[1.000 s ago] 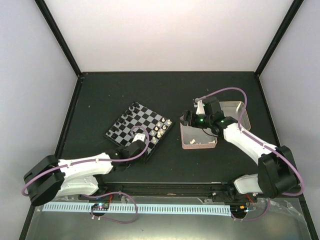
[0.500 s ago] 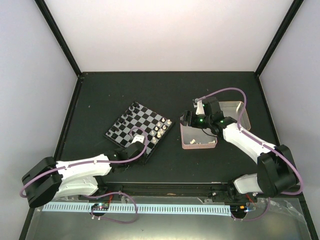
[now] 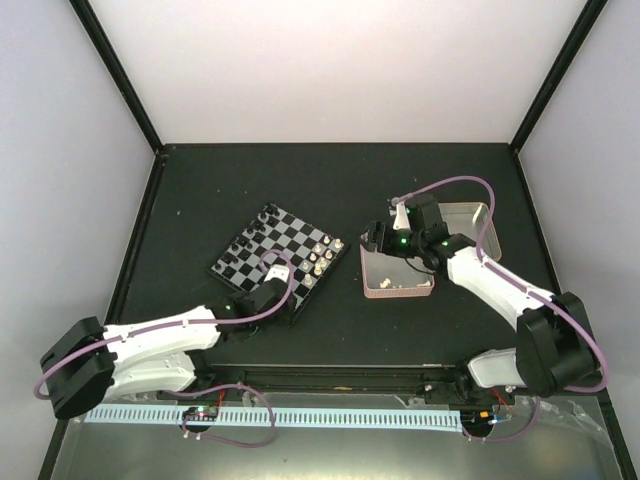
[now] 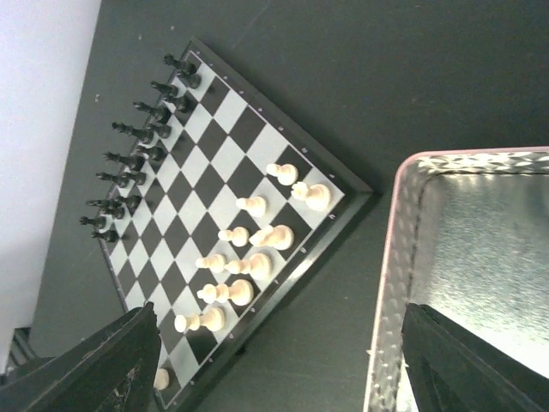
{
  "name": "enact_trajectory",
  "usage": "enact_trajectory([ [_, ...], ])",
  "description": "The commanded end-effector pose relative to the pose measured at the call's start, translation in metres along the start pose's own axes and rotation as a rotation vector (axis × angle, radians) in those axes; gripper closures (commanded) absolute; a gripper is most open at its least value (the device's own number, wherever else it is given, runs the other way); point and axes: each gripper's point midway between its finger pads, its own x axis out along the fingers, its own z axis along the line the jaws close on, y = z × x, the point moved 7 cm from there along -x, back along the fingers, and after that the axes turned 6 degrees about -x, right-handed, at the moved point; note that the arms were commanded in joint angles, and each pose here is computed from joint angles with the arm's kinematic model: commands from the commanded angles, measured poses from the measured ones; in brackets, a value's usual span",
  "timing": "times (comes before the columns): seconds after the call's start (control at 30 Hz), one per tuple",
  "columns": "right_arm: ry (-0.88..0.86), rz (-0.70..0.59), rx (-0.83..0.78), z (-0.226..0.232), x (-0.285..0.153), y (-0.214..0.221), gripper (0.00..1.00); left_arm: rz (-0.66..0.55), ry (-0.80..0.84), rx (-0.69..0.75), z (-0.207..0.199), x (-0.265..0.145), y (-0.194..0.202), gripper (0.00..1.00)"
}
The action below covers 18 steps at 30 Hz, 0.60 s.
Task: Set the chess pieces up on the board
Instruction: Place the chess piece on the chessboard.
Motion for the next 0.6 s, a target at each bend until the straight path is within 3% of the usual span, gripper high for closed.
enact_trajectory([
  [0.0,0.098,-0.045,-0.041,-0.002,-0.018,-0.009,0.22,-0.101,0.033,-0.025,-0.015,-0.026,-0.035,0.49],
  [0.3,0.468,0.108,-0.361,-0.033,-0.023,-0.017,0.30,-0.229,0.157,-0.042,-0.023,-0.063,-0.078,0.31],
  [0.43,0.488,0.256,-0.488,-0.040,-0.007,-0.020,0.30,-0.234,0.227,-0.032,-0.027,-0.073,-0.093,0.29],
  [0.57,0.492,0.322,-0.551,-0.044,0.012,-0.030,0.25,-0.218,0.260,-0.019,-0.027,-0.076,-0.103,0.28],
])
